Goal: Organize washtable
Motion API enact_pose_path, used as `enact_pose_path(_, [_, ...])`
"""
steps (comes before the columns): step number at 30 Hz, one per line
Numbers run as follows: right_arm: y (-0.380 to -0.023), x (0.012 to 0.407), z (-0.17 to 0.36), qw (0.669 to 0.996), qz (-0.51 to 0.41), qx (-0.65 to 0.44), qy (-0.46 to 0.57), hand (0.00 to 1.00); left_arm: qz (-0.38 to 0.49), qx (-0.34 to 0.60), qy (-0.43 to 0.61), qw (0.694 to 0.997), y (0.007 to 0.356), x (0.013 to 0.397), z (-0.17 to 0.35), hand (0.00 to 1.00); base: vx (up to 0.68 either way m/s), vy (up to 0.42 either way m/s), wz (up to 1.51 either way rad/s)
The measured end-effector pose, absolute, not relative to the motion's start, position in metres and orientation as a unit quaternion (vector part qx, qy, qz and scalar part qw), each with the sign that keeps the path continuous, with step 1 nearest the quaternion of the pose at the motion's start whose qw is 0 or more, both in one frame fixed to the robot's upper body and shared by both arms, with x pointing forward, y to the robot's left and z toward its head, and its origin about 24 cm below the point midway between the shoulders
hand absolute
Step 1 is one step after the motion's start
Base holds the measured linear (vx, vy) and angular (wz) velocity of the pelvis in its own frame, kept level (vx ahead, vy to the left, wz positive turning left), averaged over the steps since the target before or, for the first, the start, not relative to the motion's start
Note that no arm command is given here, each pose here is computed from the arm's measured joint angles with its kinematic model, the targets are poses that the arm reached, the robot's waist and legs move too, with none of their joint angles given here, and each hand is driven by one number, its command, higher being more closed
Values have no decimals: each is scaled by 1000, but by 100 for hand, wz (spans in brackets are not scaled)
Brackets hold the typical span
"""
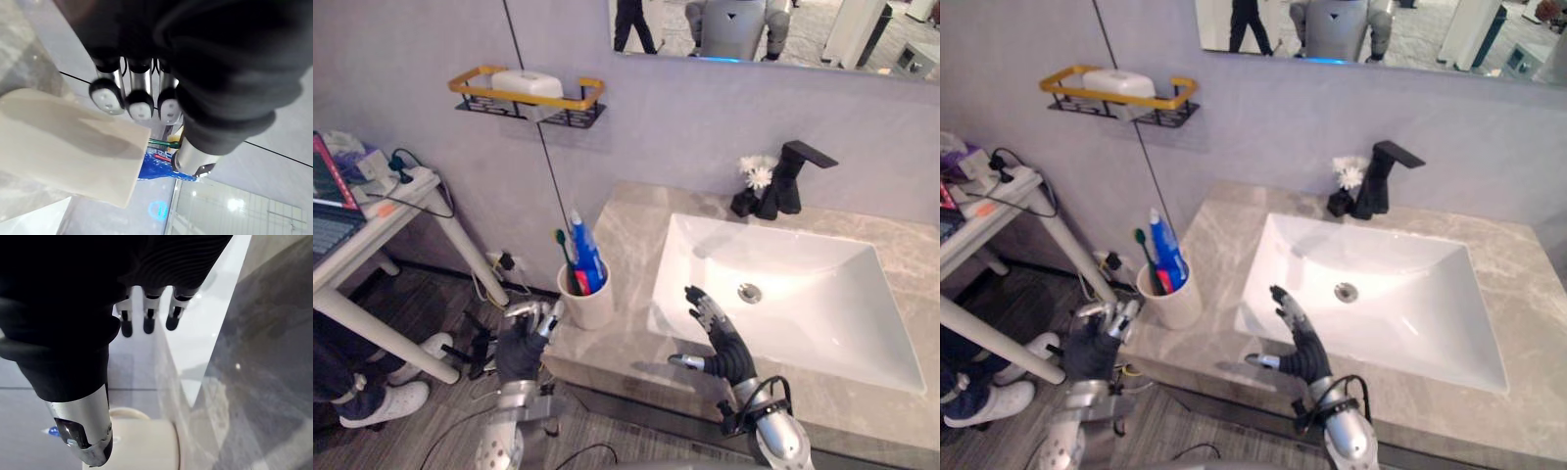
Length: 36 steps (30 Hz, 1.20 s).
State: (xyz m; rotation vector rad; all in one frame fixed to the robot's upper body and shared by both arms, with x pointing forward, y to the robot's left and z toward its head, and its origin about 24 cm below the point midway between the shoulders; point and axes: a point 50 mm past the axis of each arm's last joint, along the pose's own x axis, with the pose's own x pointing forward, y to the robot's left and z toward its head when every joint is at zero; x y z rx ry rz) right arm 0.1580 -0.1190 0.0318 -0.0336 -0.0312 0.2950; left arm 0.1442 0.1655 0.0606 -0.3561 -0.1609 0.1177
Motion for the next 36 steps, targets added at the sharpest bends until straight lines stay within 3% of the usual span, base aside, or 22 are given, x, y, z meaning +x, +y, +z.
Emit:
enact_pose_path(15, [-117, 156, 39, 987, 157, -20, -31, 0, 0, -179, 0, 984, 142, 144, 28, 100, -11, -6, 1])
enact_pose_path(36, [-130, 163, 34, 991, 126, -38, -23, 0, -41, -128, -19, 991, 137, 169, 32, 100, -9, -3, -7])
